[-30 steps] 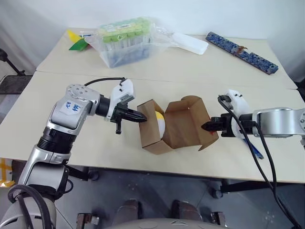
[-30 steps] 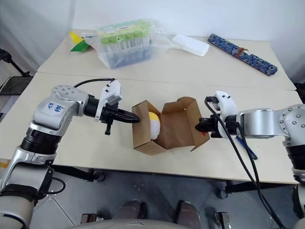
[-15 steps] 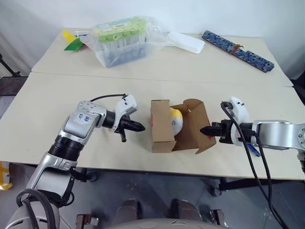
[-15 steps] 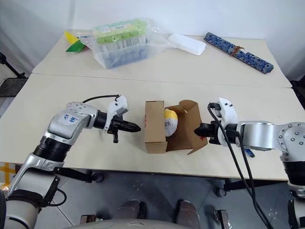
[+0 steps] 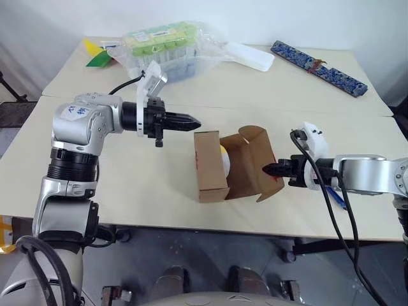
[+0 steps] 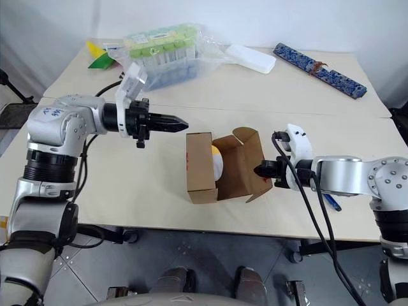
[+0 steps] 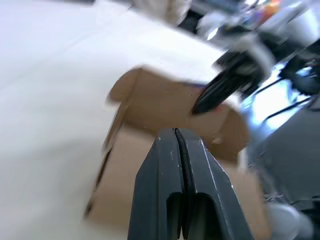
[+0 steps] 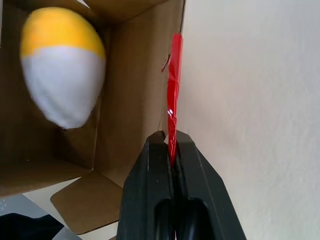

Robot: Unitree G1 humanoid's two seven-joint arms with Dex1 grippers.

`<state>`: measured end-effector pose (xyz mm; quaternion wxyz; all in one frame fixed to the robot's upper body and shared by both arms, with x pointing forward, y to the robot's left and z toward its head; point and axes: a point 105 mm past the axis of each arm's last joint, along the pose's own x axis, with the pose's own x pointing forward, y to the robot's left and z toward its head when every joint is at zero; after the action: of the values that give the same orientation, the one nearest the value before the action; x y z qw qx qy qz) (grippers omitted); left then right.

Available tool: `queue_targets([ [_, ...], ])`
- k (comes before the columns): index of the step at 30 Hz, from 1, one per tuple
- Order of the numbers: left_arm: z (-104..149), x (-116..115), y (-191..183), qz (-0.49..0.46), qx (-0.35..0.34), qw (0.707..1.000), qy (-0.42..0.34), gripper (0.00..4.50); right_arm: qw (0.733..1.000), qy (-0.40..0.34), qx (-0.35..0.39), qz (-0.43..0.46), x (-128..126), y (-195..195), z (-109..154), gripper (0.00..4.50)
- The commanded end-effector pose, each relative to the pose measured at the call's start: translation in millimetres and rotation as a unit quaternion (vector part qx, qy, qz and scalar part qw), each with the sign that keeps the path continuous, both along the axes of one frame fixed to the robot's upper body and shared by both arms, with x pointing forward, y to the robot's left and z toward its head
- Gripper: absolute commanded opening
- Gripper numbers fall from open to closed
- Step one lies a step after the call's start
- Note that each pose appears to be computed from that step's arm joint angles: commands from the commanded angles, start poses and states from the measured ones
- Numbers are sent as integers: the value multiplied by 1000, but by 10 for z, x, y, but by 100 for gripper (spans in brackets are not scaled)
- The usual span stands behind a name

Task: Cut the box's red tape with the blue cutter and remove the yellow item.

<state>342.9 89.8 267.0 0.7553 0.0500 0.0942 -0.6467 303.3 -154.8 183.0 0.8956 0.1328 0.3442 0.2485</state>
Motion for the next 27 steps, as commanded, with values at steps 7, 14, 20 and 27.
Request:
queue_targets([
  [7, -523, -88, -82, -49, 161, 985, -30, 0, 1000, -17, -4, 8, -5, 7, 116, 3],
  [14, -634, -20, -52, -65, 223, 971, -53, 0, 1000, -15, -7, 10, -8, 11, 107, 3],
  [20, -847, 33, 189, -60, 328, 940, -74, 0, 999, -19, -17, 24, -36, 39, 124, 3],
  [27, -977, 10, 358, -45, 370, 925, -70, 0, 997, -38, -34, 58, -109, 125, 198, 3],
])
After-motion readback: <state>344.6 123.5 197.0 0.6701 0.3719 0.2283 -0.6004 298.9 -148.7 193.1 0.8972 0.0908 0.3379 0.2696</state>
